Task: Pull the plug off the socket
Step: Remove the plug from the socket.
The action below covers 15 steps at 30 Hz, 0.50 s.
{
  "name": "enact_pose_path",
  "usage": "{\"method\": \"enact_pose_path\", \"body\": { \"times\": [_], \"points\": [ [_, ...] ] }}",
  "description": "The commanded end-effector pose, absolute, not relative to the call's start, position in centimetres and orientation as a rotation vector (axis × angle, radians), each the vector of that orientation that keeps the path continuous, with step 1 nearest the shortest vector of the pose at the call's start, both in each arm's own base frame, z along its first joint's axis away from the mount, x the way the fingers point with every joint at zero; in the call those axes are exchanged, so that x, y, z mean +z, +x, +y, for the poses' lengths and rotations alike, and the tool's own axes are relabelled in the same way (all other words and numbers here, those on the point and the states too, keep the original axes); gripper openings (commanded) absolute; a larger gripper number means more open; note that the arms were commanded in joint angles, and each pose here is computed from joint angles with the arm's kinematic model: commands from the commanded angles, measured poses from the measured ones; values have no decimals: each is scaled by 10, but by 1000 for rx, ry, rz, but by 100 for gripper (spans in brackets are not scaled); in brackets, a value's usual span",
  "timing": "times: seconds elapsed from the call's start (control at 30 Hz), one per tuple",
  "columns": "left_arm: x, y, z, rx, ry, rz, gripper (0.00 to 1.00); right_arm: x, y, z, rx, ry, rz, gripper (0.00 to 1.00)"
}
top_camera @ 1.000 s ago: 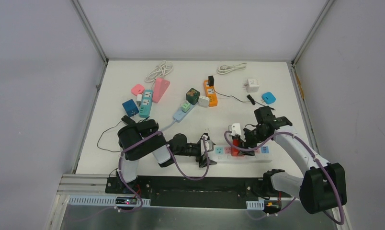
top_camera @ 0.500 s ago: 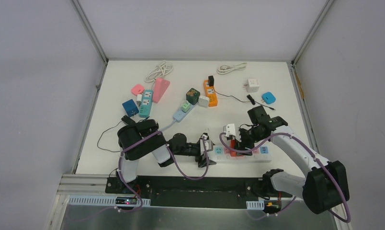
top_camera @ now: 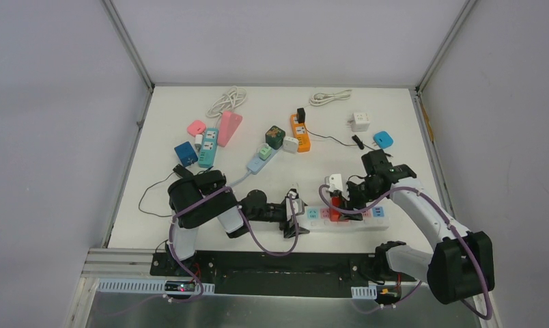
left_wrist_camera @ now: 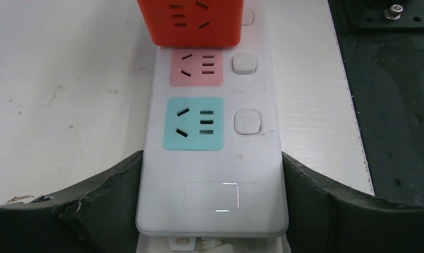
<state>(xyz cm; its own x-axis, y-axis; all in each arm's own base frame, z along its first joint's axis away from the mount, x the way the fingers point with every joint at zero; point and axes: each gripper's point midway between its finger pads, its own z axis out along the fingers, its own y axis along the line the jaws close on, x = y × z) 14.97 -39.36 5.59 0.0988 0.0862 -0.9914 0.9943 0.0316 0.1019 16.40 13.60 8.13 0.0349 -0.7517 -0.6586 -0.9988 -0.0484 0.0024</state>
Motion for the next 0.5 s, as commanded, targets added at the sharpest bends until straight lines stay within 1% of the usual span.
{"method": "enact_pose_path", "body": {
  "times": [0.0,0.17,0.47],
  "points": [
    [46,154,-393,-1049,1284,1257,0,99,151,154,830,-1859,1585,0],
    [45,154,-394,-1049,1285,1256,0,94,146,171,835,-1906,1551,0],
    [44,156,-395,-1043,1284,1260,0,108,167,193,818,-1807,1617,0]
  ]
}}
